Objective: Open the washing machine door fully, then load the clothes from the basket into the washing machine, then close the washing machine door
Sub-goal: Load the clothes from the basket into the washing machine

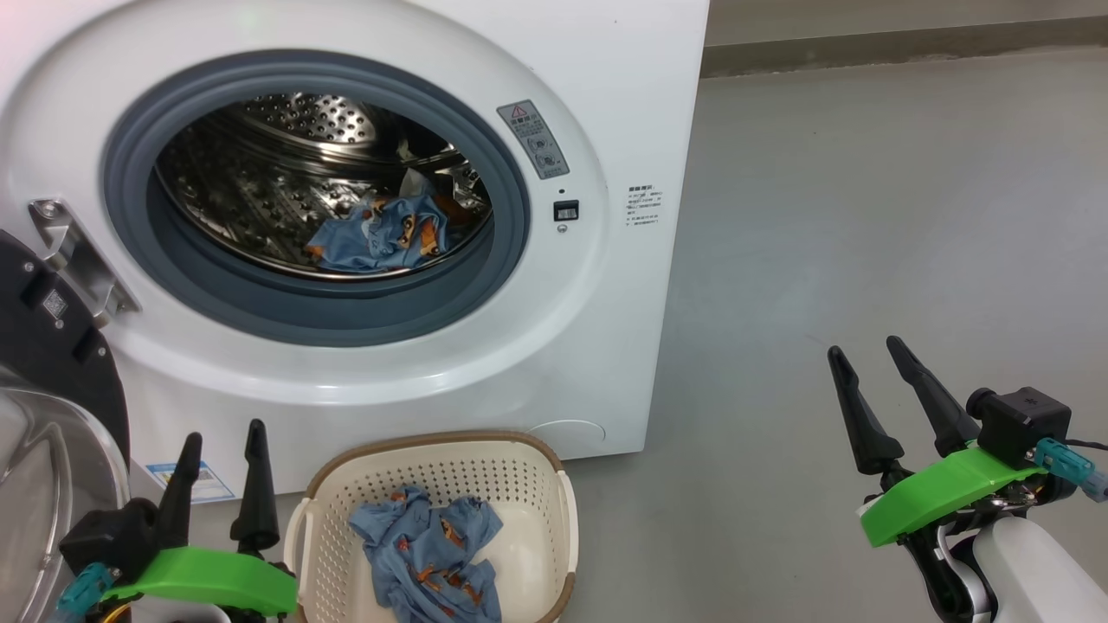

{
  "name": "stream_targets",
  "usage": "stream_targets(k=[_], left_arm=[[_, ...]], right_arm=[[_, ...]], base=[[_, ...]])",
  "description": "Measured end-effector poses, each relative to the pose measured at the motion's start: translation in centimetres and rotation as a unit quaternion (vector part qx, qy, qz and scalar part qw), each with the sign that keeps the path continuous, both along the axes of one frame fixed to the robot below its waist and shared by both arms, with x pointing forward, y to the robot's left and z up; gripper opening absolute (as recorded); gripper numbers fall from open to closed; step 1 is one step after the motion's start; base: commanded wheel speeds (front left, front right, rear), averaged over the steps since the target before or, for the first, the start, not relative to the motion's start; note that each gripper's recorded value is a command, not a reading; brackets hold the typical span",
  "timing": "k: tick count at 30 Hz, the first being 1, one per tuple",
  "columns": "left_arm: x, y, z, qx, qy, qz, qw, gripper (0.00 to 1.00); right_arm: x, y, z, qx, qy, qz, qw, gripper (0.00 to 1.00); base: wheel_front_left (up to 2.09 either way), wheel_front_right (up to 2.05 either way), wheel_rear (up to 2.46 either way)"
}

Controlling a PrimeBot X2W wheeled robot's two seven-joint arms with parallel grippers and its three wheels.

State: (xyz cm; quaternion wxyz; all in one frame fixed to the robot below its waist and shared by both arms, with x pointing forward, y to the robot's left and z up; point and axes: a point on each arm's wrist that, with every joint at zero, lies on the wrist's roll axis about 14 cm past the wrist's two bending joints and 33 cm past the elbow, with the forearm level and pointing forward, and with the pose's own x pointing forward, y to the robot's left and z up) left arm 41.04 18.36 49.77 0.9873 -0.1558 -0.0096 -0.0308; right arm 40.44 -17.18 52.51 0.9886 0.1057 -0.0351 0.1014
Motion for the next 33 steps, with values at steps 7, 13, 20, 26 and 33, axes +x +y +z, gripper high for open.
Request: stream_targets(k=[7, 13, 20, 26, 33], left_arm=[[0.1, 0.0, -0.2, -0.001, 0.003, 0.0, 1.0, 1.0], [0.2, -0.3, -1.1, 0.0, 0.016, -0.004, 1.0, 1.0], [0.1, -1.6, -4.7, 0.004, 0.072, -0.025, 0.997, 1.0], [0.4, -3.1, -8.5, 0.001, 0.142, -0.05, 0.989, 1.0], [2.2, -4.5, -11.7, 0.009, 0.195, -0.082, 0.977, 1.0]], right_arm=[[0.0, -0.1, -0.3, 0.0, 0.004, -0.002, 1.0, 1.0], [0.1, -0.2, -0.6, 0.001, 0.008, -0.004, 1.0, 1.0], [0.3, -0.6, -1.9, 0.003, 0.026, -0.01, 1.0, 1.0], [0.7, -1.4, -3.5, 0.006, 0.047, -0.024, 0.999, 1.0], [2.1, -1.9, -4.6, 0.011, 0.058, -0.037, 0.998, 1.0]], base=[[0.0, 0.0, 0.0], [0.0, 0.0, 0.0], [0.0, 0.0, 0.0], [0.0, 0.0, 0.0], [0.0, 0.0, 0.0]])
